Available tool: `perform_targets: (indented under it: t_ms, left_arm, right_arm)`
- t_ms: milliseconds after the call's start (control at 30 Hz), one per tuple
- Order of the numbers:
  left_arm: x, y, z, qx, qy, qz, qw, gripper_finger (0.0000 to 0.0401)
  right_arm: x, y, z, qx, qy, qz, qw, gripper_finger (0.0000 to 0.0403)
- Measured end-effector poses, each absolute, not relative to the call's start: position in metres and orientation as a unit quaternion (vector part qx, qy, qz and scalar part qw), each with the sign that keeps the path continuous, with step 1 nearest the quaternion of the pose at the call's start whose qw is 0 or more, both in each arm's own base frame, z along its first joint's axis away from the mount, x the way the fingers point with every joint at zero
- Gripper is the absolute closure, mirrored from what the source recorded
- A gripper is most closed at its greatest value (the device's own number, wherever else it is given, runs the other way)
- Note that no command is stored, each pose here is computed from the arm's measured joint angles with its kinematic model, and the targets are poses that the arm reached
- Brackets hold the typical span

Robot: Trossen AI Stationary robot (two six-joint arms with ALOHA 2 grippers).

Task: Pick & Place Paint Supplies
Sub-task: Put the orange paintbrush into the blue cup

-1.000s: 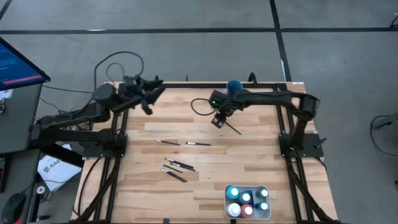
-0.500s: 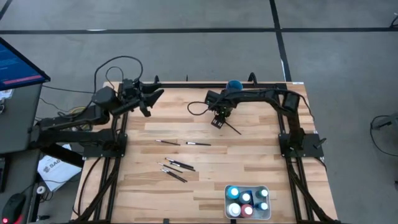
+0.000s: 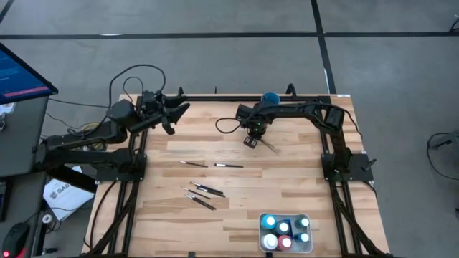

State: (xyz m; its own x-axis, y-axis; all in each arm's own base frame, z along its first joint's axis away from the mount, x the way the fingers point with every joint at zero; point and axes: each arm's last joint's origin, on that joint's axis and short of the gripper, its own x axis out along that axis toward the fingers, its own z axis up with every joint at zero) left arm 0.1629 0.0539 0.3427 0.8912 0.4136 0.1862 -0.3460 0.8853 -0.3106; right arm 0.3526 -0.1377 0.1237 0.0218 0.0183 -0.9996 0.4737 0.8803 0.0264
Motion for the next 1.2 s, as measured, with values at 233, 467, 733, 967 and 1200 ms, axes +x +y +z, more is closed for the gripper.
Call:
perform_targets:
  t_ms: [233,467,733,967,1200]
  left_arm:
    - [0.163,0.054,0.343,-0.136,-0.125,0.197,0.963,0.0224]
    - [0.151,0.050,0.350,-0.132,-0.149,0.193,0.961,0.0224]
    - [0.139,0.047,0.357,-0.122,-0.173,0.192,0.958,0.0224]
    - [0.149,0.050,0.342,-0.144,-0.105,0.202,0.963,0.0224]
    - [0.208,0.054,0.283,-0.176,0.100,0.193,0.960,0.0224]
  right_arm:
    - [0.353,-0.133,0.126,0.179,0.676,-0.167,0.695,0.0398]
    - [0.354,-0.135,0.172,0.205,0.588,-0.166,0.764,0.0401]
    - [0.340,-0.132,0.260,0.200,0.396,-0.186,0.877,0.0401]
    - [0.325,-0.120,0.273,0.156,0.428,-0.200,0.868,0.0402]
    - [0.323,-0.086,0.281,0.152,0.443,-0.163,0.868,0.0402]
